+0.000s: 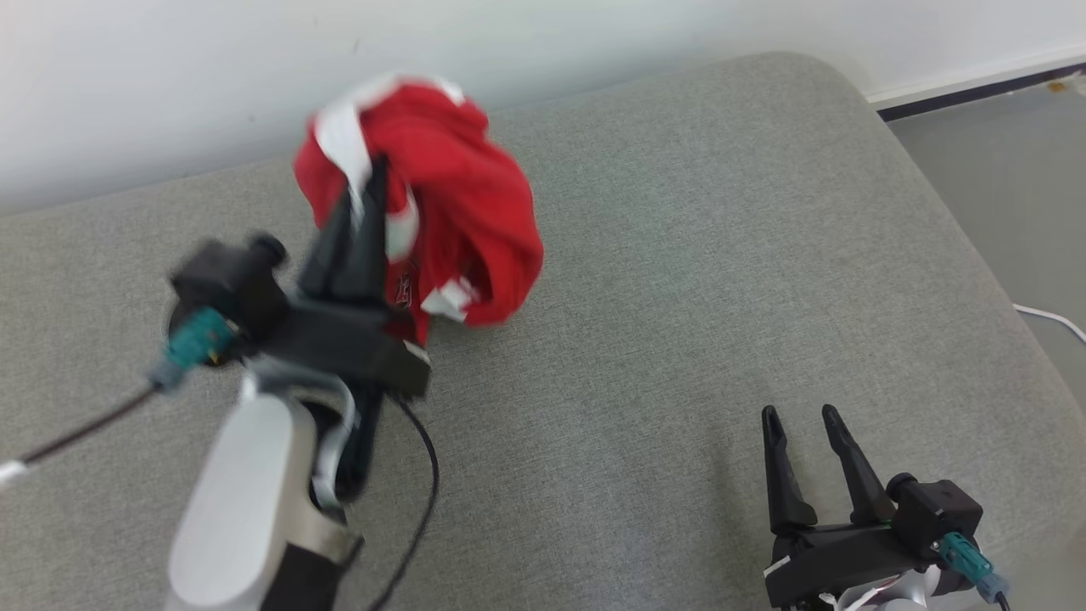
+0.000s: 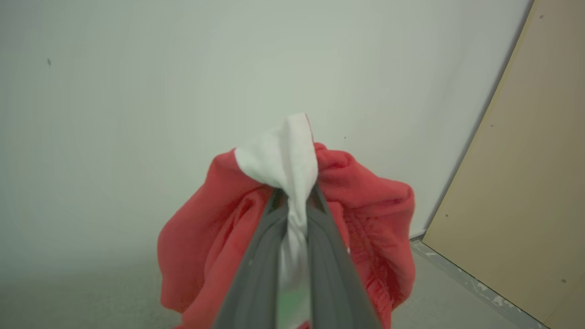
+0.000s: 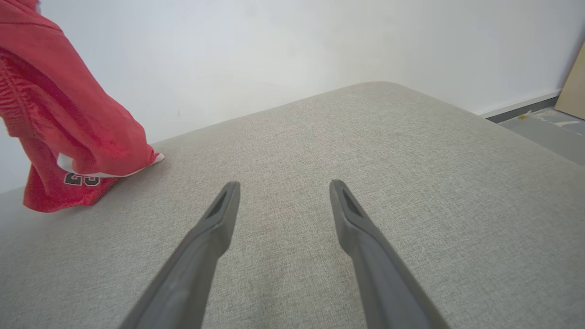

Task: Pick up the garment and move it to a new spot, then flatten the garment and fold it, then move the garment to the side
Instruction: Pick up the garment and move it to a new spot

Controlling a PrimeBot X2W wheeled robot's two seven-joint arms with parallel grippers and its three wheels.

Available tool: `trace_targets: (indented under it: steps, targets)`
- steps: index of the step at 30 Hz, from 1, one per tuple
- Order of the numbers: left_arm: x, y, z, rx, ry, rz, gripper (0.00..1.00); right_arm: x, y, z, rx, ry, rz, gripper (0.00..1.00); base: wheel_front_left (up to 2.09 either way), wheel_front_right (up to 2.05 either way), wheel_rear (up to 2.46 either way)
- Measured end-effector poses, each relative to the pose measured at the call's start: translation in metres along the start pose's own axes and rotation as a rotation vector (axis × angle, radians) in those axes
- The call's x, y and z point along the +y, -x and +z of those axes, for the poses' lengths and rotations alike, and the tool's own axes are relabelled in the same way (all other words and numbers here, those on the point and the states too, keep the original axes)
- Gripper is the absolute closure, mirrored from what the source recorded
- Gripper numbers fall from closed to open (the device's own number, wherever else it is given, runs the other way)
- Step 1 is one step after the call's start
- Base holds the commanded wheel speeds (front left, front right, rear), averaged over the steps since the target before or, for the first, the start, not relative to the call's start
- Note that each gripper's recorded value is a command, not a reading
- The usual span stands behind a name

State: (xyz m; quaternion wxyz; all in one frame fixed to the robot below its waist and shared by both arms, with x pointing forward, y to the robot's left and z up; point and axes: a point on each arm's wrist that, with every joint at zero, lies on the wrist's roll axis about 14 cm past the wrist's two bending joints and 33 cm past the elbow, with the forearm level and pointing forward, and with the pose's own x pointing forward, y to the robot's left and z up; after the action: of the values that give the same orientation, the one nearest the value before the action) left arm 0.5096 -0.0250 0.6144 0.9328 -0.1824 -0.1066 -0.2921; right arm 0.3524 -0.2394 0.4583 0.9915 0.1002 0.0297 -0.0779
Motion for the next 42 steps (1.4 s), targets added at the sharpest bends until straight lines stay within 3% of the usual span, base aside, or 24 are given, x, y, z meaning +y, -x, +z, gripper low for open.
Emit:
trace_targets:
  steps: [10, 14, 15, 16, 17, 22, 26, 37, 42]
  targets:
    - [0.026, 0.068, -0.116, 0.318, 0.100, 0.135, 1.00, 0.007, -0.006, -0.006, 0.018, 0.000, 0.022, 0.00, 0.00, 0.00, 0.00]
    - [0.030, 0.091, -0.143, 0.406, 0.106, 0.161, 1.00, 0.013, -0.009, -0.004, 0.010, 0.000, 0.041, 0.00, 0.00, 0.00, 0.00]
    - [0.029, 0.094, -0.144, 0.410, 0.099, 0.158, 0.72, 0.015, -0.009, -0.003, 0.008, -0.001, 0.045, 0.00, 0.00, 0.00, 0.00]
    - [0.027, 0.094, -0.143, 0.405, 0.090, 0.150, 0.07, 0.015, -0.009, -0.002, 0.006, -0.003, 0.046, 0.00, 0.00, 0.00, 0.00]
    - [0.025, 0.091, -0.140, 0.391, 0.092, 0.142, 0.00, 0.015, -0.010, -0.002, 0.003, -0.003, 0.047, 0.00, 0.00, 0.00, 0.00]
    - [0.008, 0.073, -0.107, 0.280, 0.098, 0.086, 0.00, 0.018, -0.007, -0.004, 0.008, -0.010, 0.054, 0.00, 0.00, 0.00, 0.00]
    - [0.015, 0.068, -0.078, 0.194, 0.088, 0.109, 0.00, 0.026, -0.011, -0.003, 0.004, -0.015, 0.077, 0.00, 0.00, 0.00, 0.00]
    - [0.090, 0.121, -0.036, 0.120, -0.035, 0.325, 0.00, 0.050, -0.016, 0.000, -0.010, -0.023, 0.147, 0.00, 0.00, 0.00, 0.00]
    - [0.117, 0.163, -0.031, 0.159, -0.155, 0.409, 0.00, 0.054, -0.015, 0.002, -0.019, -0.016, 0.160, 0.00, 0.00, 0.00, 0.00]
